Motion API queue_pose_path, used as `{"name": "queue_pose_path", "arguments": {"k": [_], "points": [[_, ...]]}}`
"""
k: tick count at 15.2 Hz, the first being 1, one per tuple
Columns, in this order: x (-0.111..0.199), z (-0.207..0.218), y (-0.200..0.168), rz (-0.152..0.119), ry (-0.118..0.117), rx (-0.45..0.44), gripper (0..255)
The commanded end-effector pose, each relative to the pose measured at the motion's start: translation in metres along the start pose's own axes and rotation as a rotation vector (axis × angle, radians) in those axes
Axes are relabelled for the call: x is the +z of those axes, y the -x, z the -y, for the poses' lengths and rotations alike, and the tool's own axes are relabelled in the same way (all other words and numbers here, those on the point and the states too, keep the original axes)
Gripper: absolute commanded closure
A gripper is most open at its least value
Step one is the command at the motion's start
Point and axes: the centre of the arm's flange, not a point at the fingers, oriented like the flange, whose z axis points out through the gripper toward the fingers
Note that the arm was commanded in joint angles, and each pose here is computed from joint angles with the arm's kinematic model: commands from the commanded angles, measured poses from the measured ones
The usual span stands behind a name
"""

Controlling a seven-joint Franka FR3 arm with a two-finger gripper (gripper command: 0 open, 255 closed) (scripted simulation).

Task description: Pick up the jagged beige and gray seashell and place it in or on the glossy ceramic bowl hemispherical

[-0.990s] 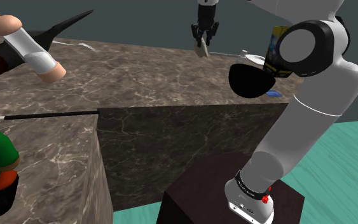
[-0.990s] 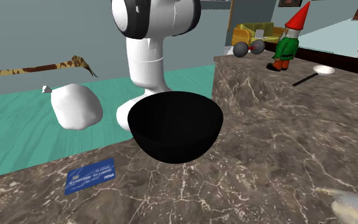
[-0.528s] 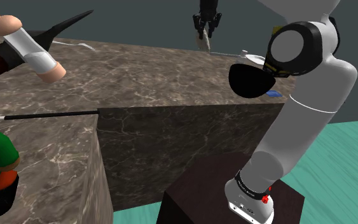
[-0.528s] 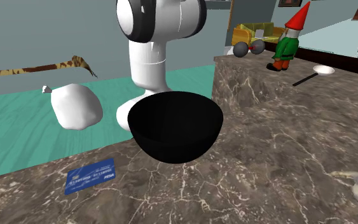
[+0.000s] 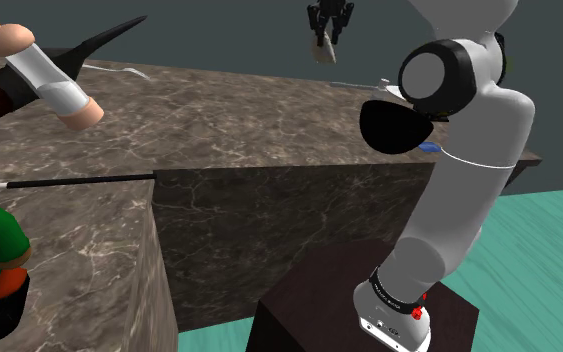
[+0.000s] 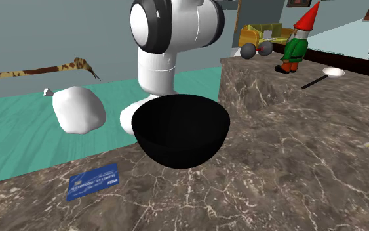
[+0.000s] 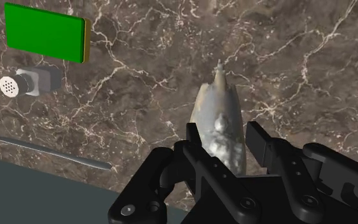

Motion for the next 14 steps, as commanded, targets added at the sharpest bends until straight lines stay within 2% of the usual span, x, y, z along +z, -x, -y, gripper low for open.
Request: {"name": "queue_pose_path", "arguments": {"k": [1, 4, 14], "points": [[-0.011, -0.002, 0.001, 0.000, 0.000, 0.000, 255], [-0.022, -0.004, 0.001, 0.000, 0.000, 0.000, 255], [-0.017, -0.028, 0.131, 0.000, 0.000, 0.000, 255]]}}
